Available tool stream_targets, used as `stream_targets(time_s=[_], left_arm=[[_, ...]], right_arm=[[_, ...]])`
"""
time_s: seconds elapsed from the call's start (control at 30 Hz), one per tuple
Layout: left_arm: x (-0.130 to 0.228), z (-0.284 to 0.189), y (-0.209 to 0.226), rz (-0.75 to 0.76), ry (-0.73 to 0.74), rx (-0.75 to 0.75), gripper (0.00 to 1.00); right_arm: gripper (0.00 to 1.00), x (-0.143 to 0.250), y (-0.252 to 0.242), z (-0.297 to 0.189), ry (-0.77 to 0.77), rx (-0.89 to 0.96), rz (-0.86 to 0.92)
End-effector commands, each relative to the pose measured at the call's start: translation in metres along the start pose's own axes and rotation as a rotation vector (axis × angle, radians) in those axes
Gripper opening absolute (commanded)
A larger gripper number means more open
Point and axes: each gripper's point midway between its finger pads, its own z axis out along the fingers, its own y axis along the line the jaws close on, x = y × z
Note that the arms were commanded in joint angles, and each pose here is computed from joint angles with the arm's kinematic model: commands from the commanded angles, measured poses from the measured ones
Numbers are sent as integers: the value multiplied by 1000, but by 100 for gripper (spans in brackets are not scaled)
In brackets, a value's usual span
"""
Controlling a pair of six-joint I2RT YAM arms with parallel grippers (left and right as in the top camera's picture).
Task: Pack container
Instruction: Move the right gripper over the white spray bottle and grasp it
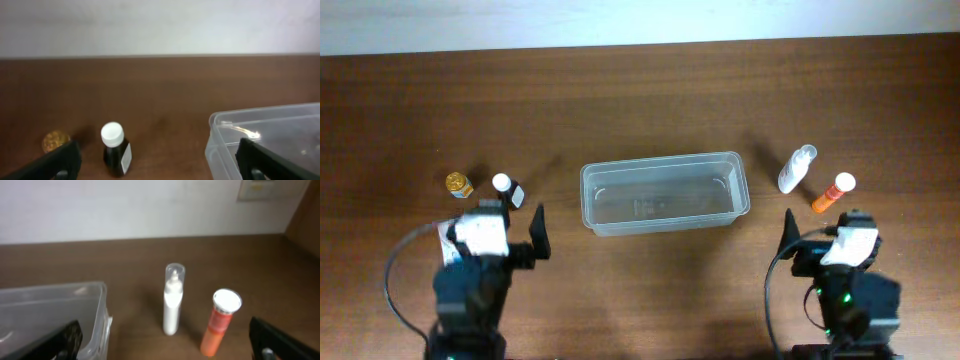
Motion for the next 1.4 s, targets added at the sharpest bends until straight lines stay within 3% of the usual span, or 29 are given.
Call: stream_targets(time_s=[0.0,0.13,0.33,0.63,1.07,1.37], left_arm=[[-20,17,-1,18,92,8,99],[-28,43,0,88,277,16,99],[-33,77,0,72,486,31,99],[-16,84,-13,29,700,113,99],[-15,84,-12,31,702,108,99],[-18,86,-12,31,690,108,99]], right_arm=[[98,-27,-3,0,69,25,16],[98,-46,-2,7,242,27,8],[98,-61,0,27,484,45,58],[98,-35,23,72,967,-38,101],[98,-25,-18,136,975,124,73],[100,15,-38,156,1089,127,70]])
